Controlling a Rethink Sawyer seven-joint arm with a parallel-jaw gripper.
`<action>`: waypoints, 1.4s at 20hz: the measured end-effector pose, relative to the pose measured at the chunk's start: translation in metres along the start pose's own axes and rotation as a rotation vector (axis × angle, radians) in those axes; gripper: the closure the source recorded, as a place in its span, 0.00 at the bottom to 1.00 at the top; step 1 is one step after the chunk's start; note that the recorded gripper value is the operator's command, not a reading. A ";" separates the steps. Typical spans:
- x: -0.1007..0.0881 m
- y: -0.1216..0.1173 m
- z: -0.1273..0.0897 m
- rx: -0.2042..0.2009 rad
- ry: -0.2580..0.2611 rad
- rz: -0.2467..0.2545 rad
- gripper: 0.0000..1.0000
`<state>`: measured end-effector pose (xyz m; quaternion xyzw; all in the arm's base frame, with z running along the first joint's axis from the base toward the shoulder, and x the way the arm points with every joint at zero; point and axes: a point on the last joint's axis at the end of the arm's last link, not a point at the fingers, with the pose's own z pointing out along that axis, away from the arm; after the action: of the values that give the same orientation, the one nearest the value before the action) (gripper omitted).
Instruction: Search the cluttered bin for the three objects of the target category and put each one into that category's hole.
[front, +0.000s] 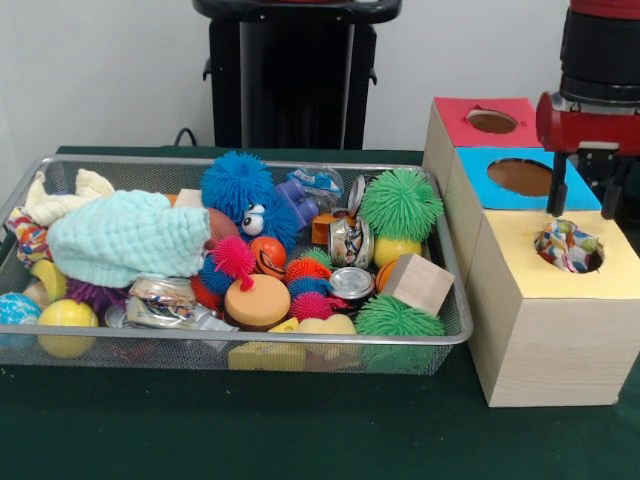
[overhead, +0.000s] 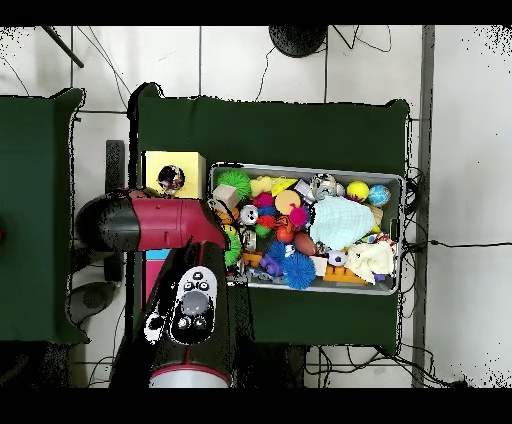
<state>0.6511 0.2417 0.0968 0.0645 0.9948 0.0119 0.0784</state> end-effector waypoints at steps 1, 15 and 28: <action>0.003 0.003 -0.003 0.002 0.009 -0.007 0.00; 0.011 0.017 -0.035 0.060 -0.057 -0.061 0.00; -0.001 0.006 -0.048 0.106 -0.186 -0.072 1.00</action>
<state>0.6452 0.2464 0.1441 0.0335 0.9841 -0.0498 0.1671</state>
